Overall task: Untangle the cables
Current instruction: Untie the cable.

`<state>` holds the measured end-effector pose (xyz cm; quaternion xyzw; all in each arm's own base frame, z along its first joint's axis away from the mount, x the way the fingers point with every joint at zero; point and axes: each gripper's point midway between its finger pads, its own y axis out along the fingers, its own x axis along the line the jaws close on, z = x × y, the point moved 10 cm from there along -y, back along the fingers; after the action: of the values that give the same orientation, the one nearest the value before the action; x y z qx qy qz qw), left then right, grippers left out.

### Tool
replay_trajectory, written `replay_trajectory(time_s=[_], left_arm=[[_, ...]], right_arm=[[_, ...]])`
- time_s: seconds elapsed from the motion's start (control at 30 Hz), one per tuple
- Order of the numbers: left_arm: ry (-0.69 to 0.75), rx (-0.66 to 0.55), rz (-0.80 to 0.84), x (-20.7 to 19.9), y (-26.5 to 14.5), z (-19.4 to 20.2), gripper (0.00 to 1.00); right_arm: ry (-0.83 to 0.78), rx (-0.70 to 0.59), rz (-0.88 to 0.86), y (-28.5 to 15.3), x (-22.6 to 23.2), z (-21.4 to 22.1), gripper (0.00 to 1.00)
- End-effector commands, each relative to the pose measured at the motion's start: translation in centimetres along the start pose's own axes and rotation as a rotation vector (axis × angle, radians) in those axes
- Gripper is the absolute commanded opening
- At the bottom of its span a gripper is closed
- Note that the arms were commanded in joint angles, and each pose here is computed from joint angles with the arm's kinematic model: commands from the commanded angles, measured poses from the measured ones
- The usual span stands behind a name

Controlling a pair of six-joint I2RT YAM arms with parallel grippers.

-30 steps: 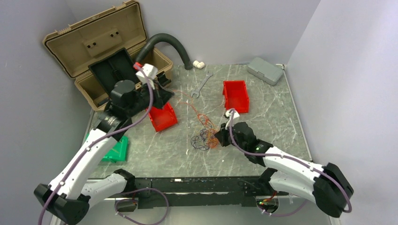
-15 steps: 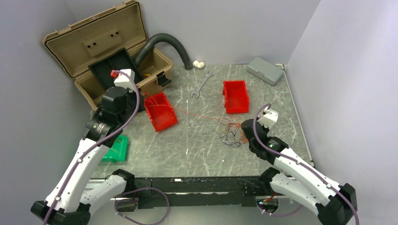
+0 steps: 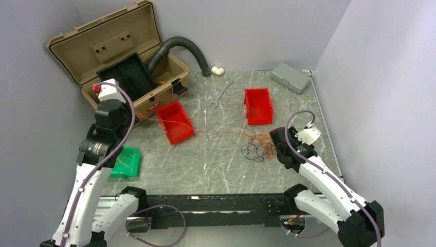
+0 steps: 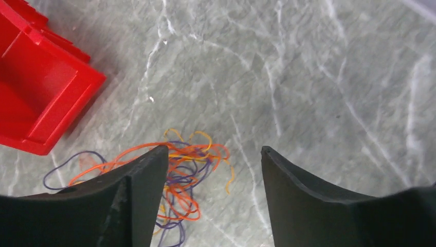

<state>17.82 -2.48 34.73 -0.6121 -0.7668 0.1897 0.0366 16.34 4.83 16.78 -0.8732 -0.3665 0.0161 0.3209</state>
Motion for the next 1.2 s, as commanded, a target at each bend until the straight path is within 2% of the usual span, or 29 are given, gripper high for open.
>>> replay_trajectory(time_s=[0.0,0.13,0.27,0.43,0.5,0.67,0.8,0.9,1.03,1.1,1.13,1.17], left_arm=[[-0.005,-0.081,0.077,-0.1,-0.7,-1.2,0.00],[0.044,-0.090,0.403,-2.3,-0.8,-0.5,0.00],[0.080,-0.064,0.575,-3.6,-1.0,-0.6,0.00],[0.108,-0.023,0.691,-4.5,-1.2,-0.6,0.00],[0.119,0.011,0.744,-4.9,-1.0,-0.3,0.00],[0.125,0.196,0.805,-5.8,0.7,1.6,0.00],[0.168,0.338,0.818,-6.9,2.0,3.7,0.00],[0.261,0.414,0.737,-8.2,2.6,5.3,0.00],[0.380,0.465,0.666,-9.9,2.8,7.0,0.01],[0.421,0.489,0.652,-10.8,3.0,7.6,0.07],[0.442,0.501,0.664,-11.3,2.8,7.8,0.18],[0.460,0.507,0.678,-11.8,2.8,8.0,0.34]], right_arm=[[-0.120,-0.040,-0.080,-0.3,0.1,-1.2,0.77],[-0.348,0.001,-0.402,-1.6,1.7,-1.8,0.90],[-0.491,0.045,-0.816,-3.7,3.6,-1.7,0.93],[-0.576,0.218,-1.046,-4.7,6.3,-0.4,0.92],[-0.624,0.250,-1.094,-5.0,7.3,0.4,0.92],[-0.680,0.255,-1.071,-4.6,9.0,1.1,0.93],[-0.629,0.250,-0.830,-3.0,9.5,1.2,1.00],[-0.581,0.236,-0.632,-1.7,9.3,1.4,1.00],[-0.571,0.237,-0.531,-0.8,8.8,2.0,0.98],[-0.575,0.252,-0.510,-0.5,8.6,2.4,0.96],[-0.577,0.260,-0.501,-0.3,8.5,2.7,0.93],[-0.577,0.270,-0.494,-0.2,8.4,2.9,0.90]])
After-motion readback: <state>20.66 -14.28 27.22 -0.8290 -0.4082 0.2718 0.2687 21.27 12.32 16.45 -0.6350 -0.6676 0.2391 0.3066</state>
